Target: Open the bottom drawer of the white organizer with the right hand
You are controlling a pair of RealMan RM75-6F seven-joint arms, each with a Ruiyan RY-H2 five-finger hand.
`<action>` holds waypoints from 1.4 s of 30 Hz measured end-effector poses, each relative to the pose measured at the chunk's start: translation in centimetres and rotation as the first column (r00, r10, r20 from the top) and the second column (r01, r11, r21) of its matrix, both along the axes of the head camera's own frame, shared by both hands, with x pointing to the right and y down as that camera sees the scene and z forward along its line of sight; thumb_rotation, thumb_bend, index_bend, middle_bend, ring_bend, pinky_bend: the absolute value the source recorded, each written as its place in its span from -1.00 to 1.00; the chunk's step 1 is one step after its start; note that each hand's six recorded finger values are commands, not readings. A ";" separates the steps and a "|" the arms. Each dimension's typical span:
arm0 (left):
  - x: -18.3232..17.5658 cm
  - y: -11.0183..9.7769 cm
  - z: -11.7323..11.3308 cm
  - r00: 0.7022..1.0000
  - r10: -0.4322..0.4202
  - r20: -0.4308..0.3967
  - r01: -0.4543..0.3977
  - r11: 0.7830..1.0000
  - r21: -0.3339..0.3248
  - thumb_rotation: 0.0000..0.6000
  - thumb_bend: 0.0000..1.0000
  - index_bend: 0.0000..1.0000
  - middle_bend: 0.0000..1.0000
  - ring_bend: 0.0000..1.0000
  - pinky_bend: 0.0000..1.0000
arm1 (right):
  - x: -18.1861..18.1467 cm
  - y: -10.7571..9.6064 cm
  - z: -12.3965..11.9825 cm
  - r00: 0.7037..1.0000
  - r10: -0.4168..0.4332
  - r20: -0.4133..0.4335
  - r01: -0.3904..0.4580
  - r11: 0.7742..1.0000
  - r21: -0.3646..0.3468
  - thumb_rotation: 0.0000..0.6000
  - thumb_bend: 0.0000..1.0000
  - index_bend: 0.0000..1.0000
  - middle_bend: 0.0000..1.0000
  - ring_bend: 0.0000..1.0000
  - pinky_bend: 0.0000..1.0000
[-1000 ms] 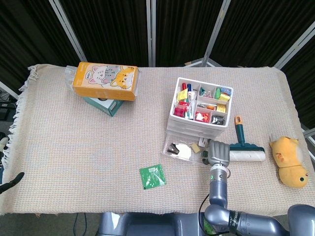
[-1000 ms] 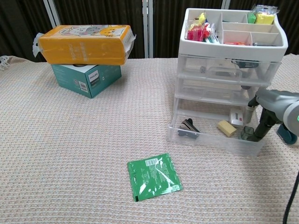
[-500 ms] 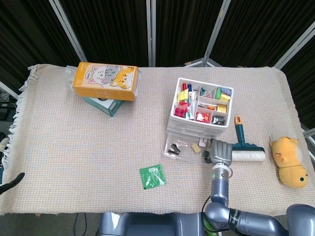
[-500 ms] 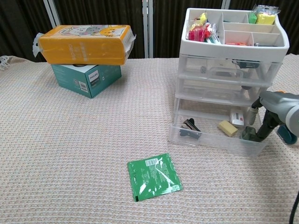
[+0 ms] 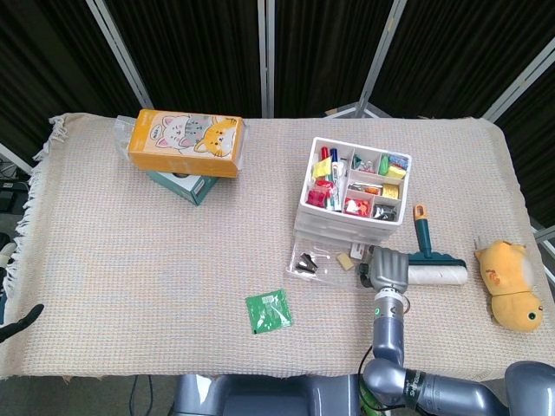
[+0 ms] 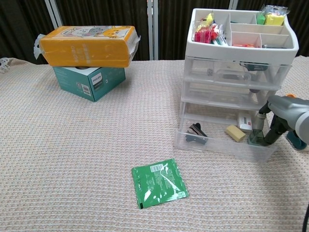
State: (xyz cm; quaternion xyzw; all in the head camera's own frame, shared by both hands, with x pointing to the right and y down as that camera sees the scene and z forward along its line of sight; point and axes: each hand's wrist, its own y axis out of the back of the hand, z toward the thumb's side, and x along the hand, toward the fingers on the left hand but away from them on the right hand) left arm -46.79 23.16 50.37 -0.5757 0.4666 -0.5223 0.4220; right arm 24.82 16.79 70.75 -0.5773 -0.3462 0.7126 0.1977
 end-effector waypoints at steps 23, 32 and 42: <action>0.0 0.1 0.0 1.000 0.001 0.001 -0.001 1.000 0.001 1.00 -0.90 -1.00 -1.00 -1.00 -1.00 | -0.3 -0.5 -2.2 0.999 -0.034 0.039 0.030 0.997 0.077 1.00 -0.39 0.21 0.96 0.94 0.50; -0.1 0.1 -0.2 1.000 -0.002 -0.001 0.002 1.000 0.003 1.00 -0.90 -1.00 -1.00 -1.00 -1.00 | 1.1 -1.7 -5.0 0.998 -0.021 0.052 0.013 0.987 0.162 1.00 -0.39 0.21 0.96 0.94 0.50; 0.2 0.3 -0.3 1.000 0.005 0.003 -0.005 1.000 0.007 1.00 -0.90 -1.00 -1.00 -1.00 -1.00 | 7.3 -2.5 -8.5 0.998 0.060 0.030 -0.066 0.972 0.226 1.00 -0.40 0.20 0.96 0.94 0.50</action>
